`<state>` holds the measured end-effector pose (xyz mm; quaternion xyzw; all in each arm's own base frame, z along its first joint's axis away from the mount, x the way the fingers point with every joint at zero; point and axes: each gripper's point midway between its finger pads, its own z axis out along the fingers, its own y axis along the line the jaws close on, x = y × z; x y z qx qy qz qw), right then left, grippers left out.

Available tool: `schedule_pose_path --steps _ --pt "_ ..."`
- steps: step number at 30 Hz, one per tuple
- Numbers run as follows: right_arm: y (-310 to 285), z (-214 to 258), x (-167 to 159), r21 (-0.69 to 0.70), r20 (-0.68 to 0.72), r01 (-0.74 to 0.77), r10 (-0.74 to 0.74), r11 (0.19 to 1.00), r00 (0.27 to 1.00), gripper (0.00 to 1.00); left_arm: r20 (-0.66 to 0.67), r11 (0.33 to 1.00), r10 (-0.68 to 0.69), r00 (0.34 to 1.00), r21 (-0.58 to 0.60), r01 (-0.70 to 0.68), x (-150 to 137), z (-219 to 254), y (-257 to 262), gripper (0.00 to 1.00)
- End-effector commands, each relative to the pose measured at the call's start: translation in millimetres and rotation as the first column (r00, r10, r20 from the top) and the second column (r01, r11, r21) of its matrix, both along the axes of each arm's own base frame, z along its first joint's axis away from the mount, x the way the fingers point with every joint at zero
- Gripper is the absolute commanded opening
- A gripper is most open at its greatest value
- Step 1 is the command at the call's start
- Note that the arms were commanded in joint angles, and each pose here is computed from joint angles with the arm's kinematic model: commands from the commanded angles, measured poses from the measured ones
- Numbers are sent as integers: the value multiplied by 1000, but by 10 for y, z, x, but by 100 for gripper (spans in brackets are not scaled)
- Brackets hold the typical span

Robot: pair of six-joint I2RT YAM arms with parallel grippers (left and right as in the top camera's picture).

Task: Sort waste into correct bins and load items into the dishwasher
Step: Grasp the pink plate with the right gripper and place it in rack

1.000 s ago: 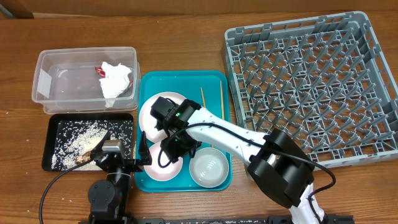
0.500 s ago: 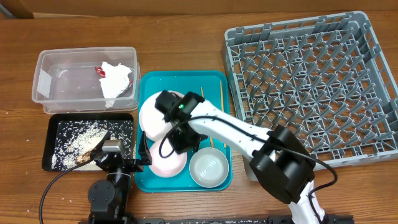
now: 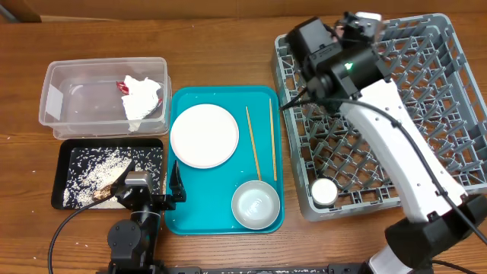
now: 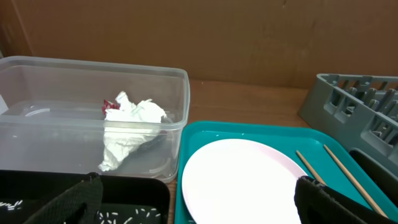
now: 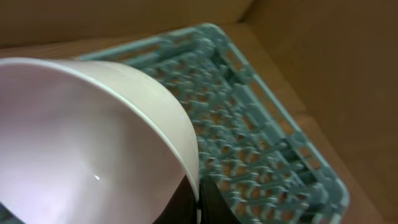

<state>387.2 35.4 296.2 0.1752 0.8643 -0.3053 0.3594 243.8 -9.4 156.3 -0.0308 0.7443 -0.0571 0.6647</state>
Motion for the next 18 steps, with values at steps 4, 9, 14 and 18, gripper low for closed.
schedule_pose_path --steps 4,9,14,18 --pt "-741 -487 -154 -159 -119 179 -199 971 973 4 8 1000 0 1000 -10 1 1 -6 -4 100" --pt "-890 -794 -183 -173 -140 212 -237 962 961 4 8 1000 0 1000 -10 1 1 -7 -4 100" --pt "-882 -845 -88 -185 -114 210 -234 960 966 4 8 1000 0 1000 -10 1 1 -7 -4 100" --pt "-915 -865 -21 -244 -96 216 -246 945 965 4 8 1000 0 1000 -10 1 1 -7 -4 100"
